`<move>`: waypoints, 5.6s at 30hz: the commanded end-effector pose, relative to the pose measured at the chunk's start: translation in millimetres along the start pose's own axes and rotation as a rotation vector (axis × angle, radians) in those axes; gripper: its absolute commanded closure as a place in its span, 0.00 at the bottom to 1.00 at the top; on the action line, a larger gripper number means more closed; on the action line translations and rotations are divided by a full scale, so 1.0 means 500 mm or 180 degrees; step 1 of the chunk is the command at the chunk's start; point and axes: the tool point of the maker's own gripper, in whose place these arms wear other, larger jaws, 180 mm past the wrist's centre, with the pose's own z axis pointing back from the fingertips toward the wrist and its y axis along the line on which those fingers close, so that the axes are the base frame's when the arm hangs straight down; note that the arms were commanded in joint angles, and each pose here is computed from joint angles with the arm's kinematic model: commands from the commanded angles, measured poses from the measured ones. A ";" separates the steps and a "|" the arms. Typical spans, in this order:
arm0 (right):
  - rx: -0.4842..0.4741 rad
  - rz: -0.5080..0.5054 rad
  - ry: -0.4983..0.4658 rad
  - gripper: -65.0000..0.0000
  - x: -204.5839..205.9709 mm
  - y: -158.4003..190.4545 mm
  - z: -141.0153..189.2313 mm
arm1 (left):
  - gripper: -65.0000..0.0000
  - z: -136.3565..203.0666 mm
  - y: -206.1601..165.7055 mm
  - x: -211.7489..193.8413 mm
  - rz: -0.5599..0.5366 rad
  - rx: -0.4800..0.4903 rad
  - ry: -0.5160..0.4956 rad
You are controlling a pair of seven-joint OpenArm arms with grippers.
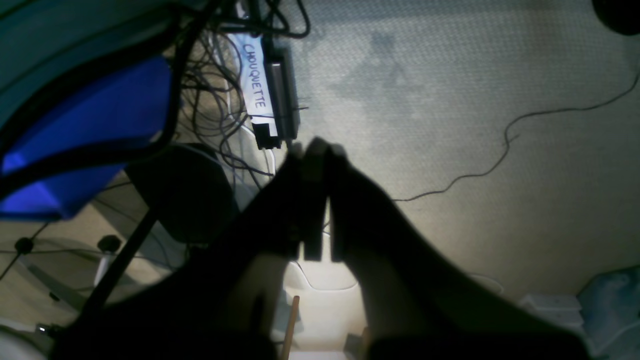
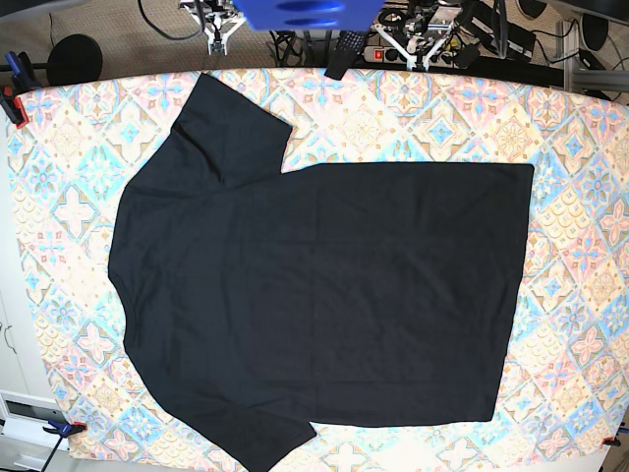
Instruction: Fold the T-shirt properly
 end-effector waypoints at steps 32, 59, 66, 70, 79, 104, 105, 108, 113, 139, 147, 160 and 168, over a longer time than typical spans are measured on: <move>-0.0240 0.0097 0.0023 1.00 -0.115 -0.103 0.036 | 0.98 0.052 0.076 -0.072 -0.0165 0.0122 -0.0138; -0.1148 0.0479 -0.1304 1.00 -0.015 -0.387 0.359 | 0.98 0.364 0.135 -0.012 -0.0453 -0.0040 -0.1140; -0.1234 0.0531 -0.2008 1.00 0.120 -0.376 0.490 | 0.98 0.492 0.131 0.139 -0.0466 0.0030 -0.1608; -0.1019 0.0038 -0.2276 1.00 0.188 -0.359 0.544 | 0.98 0.512 0.127 0.205 -0.0363 -0.0022 -0.1877; -0.0625 -0.0533 -0.2276 1.00 0.223 -0.330 0.566 | 0.97 0.538 0.130 0.307 0.0564 -0.0605 -0.2077; -0.0275 -0.0501 -0.2218 0.99 0.257 -0.252 0.539 | 0.64 0.414 0.235 0.417 0.2523 -0.1241 -0.2006; -0.0253 -0.0495 -0.2210 0.99 0.256 -0.246 0.537 | 0.64 0.412 0.236 0.420 0.2540 -0.1247 -0.2005; -0.0170 -0.0474 -0.2181 0.99 0.254 -0.227 0.531 | 0.64 0.404 0.239 0.432 0.2585 -0.1261 -0.2009; -0.0116 -0.0460 -0.2162 0.99 0.252 -0.213 0.526 | 0.64 0.380 0.248 0.450 0.2710 -0.1272 -0.1973; 0.0006 -0.0454 -0.2314 0.78 0.296 -0.187 0.527 | 1.00 0.357 0.261 0.492 0.2974 -0.1433 -0.1940; 0.0179 -0.0426 -0.2246 0.68 0.345 -0.151 0.513 | 1.00 0.361 0.266 0.481 0.3087 -0.1527 -0.1920; 0.0940 -0.1090 -0.2071 0.63 0.439 -0.097 0.472 | 1.00 0.360 0.280 0.467 0.3070 -0.1466 -0.1890; 0.0888 -0.1266 -0.1739 0.63 0.391 -0.112 0.404 | 1.00 0.360 0.280 0.467 0.3070 -0.1466 -0.1890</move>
